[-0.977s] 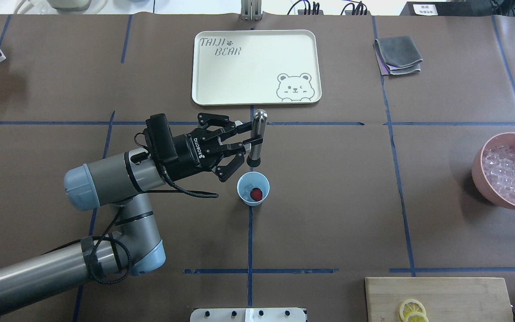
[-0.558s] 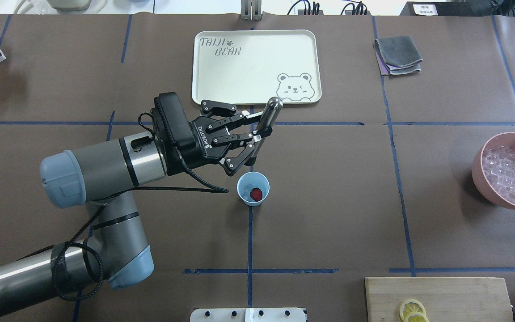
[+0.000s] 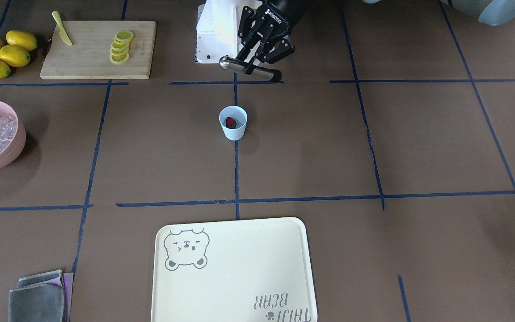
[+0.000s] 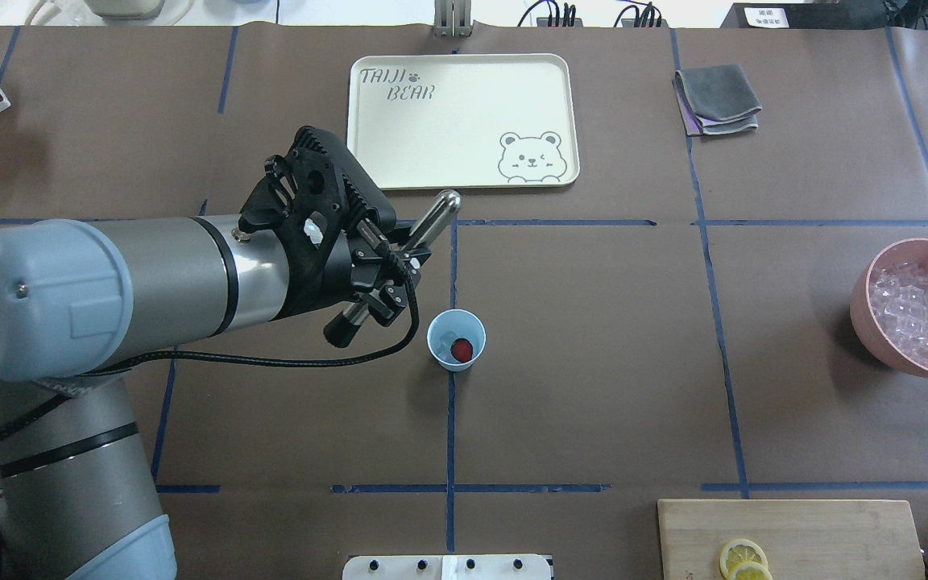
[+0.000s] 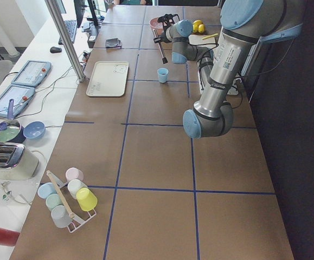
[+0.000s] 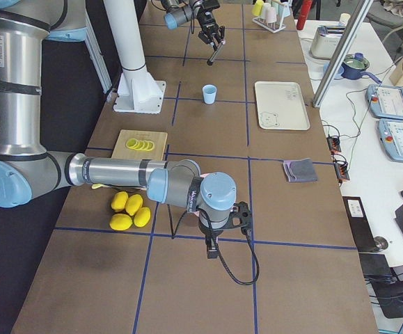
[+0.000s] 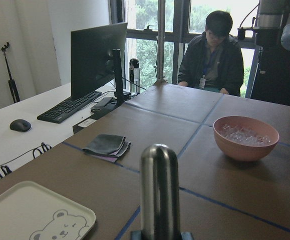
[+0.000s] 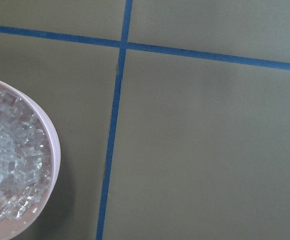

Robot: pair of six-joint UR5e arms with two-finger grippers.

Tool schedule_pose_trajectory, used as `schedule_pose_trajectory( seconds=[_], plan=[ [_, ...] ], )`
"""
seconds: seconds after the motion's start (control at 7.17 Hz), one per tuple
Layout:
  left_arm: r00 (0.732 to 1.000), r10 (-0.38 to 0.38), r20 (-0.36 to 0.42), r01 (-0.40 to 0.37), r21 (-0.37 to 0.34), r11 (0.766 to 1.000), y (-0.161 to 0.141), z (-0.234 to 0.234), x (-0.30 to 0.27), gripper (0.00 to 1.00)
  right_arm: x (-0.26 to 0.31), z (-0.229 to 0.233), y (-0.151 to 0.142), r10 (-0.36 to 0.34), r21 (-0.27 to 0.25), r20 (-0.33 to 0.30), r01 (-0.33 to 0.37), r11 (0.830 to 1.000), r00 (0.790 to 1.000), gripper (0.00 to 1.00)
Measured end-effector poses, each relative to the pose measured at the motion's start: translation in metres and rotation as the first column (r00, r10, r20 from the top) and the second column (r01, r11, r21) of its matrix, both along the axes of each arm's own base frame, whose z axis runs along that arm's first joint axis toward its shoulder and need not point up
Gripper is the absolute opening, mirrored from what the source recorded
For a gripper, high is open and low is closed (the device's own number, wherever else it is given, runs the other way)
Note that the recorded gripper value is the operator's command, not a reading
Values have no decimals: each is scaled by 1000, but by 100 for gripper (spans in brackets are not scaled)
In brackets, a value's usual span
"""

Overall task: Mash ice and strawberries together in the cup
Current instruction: 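Lift the muddler out of the cup and carry it back with the left gripper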

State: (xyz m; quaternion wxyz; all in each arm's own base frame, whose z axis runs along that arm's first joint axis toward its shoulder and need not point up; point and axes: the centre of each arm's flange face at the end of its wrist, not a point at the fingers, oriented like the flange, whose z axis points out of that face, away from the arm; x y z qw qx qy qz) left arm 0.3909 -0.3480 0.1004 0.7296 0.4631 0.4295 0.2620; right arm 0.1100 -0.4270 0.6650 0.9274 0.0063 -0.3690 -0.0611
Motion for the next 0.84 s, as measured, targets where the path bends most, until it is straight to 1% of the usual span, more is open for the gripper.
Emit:
schedule_pose_trajectory(
  seconds=[0.14,0.28,0.42,0.56,0.7,0.84],
  plan=[
    [992,-4,127,12,-65,998,-3,13,-3,0,0,1,1,-1,-1,0,1,1000,1000,100],
    [968,-14,252,48,-128,991,-13,29,-8,0,0,1,2,-1,0,0,1,1000,1000,100],
    [939,-12,344,82,-190,978,-29,46,-19,0,0,1,2,-2,0,0,2,1000,1000,100],
    [916,9,401,112,-276,955,-51,64,-41,5,0,1,2,-3,0,0,3,1000,1000,100],
    [901,26,434,154,-376,914,-78,89,-73,8,0,2,3,-3,0,-1,3,1000,1000,100],
    [891,42,452,206,-485,850,-112,123,-108,8,0,2,3,-4,0,-1,4,1000,1000,100]
  ],
)
